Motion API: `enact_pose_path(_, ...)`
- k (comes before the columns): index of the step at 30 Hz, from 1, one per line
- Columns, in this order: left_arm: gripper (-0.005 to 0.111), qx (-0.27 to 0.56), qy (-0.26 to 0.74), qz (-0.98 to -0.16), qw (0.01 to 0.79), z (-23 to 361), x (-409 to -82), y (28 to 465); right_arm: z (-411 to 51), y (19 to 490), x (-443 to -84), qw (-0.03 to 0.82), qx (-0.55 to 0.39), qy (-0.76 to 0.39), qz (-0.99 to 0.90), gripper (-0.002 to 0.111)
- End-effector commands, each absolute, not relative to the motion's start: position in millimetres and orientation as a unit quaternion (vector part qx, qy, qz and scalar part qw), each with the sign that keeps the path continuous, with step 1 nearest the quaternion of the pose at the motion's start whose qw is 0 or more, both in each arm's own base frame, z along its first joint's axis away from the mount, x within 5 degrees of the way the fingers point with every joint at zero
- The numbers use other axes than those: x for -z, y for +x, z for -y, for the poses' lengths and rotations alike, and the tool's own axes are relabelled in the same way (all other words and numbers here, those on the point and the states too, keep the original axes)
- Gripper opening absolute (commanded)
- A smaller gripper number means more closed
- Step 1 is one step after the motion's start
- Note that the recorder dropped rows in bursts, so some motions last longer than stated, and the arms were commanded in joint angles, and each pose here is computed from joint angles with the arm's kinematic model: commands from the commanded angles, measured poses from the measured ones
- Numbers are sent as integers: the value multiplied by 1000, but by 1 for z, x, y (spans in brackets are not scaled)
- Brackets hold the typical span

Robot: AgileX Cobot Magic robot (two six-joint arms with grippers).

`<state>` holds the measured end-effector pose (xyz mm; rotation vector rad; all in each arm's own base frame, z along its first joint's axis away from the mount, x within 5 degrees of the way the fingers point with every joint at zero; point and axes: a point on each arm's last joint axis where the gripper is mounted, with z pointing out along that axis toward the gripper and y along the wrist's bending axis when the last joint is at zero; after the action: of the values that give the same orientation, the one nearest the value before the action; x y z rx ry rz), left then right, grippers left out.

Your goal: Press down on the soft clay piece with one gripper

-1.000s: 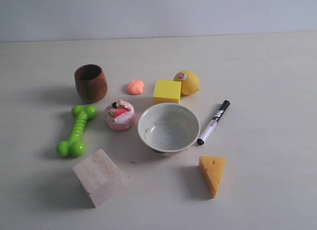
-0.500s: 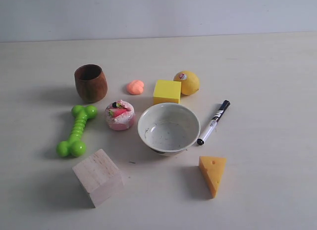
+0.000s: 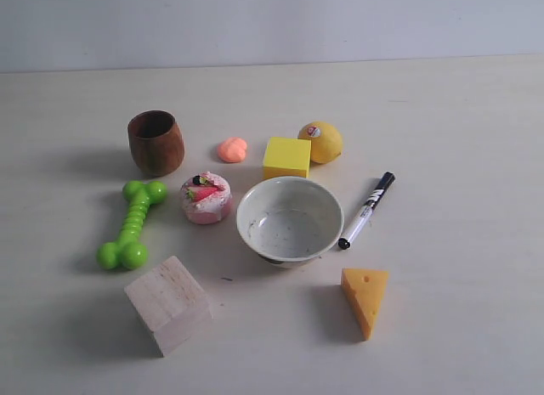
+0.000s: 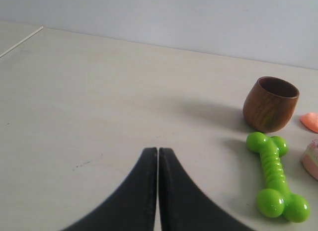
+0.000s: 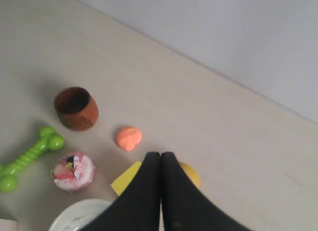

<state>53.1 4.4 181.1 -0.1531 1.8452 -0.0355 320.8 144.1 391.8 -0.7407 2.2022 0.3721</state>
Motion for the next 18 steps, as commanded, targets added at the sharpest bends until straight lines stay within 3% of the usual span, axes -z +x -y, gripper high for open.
enact_pose_path(1, 4, 16, -66, -794, 604, -4, -181, 53, -172, 341, -365, 323, -110, -286, -896, 0)
enact_pose_path(18, 4, 16, -66, -794, 604, -4, -181, 53, -229, 402, -302, 220, -129, -295, -921, 0)
